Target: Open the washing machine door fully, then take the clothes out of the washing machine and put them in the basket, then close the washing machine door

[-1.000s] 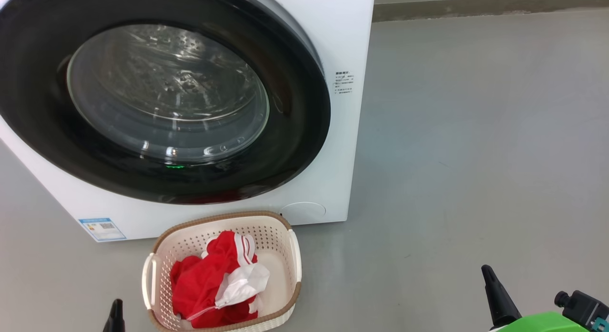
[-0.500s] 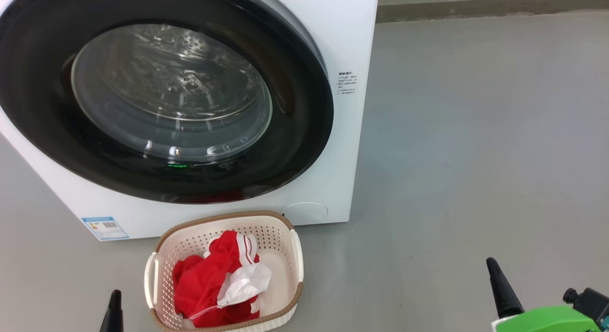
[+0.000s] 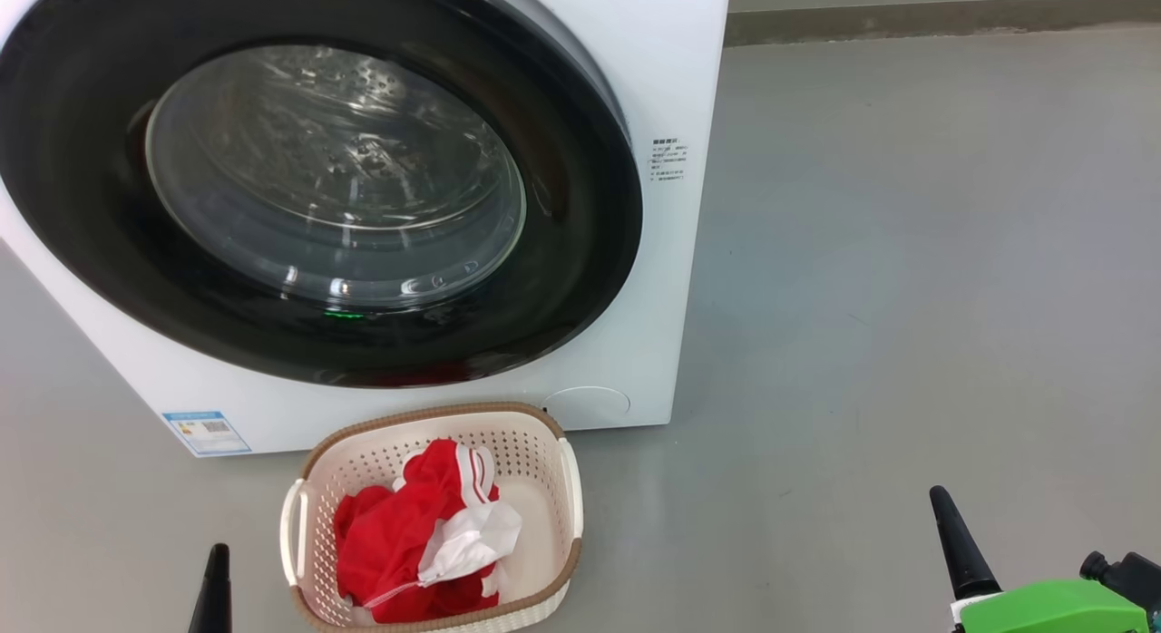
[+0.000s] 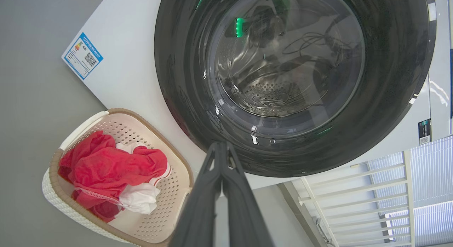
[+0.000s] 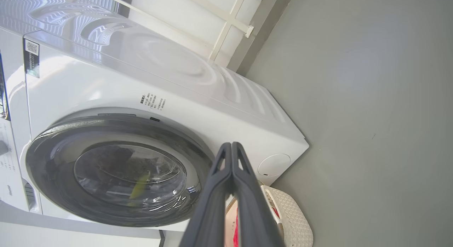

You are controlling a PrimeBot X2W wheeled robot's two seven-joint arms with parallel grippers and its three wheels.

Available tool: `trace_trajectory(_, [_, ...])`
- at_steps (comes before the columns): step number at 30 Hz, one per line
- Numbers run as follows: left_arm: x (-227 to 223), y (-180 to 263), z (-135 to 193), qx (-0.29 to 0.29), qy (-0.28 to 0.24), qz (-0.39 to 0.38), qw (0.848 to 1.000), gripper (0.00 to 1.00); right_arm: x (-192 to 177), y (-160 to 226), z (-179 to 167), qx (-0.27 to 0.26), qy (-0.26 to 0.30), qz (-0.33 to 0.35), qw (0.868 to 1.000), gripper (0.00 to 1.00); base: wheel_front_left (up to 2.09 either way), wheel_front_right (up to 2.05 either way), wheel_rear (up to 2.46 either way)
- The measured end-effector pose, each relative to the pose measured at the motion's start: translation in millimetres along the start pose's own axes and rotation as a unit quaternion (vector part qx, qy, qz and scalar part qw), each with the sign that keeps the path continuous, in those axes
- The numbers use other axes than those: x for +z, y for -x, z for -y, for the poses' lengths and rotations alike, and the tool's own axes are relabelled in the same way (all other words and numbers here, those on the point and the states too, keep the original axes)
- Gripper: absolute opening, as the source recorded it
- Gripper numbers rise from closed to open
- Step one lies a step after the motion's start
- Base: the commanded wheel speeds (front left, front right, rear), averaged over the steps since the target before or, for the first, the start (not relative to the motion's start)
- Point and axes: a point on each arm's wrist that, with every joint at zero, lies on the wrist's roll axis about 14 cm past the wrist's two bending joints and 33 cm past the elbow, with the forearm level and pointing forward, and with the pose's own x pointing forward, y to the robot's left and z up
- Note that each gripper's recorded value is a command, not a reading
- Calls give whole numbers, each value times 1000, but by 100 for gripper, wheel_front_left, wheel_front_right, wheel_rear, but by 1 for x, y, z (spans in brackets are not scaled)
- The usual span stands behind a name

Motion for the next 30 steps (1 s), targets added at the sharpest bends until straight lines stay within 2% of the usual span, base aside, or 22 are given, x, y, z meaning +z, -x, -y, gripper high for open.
trace_trajectory(16, [4,-6,11,-15,82,3,997,0,0,-4,-8,9,-83,-4,997,0,0,0,0])
trace_trajectory(30, [10,-10,19,-28,149,3,989,0,5,-8,-16,23,-154,-3,988,0,0,0,0])
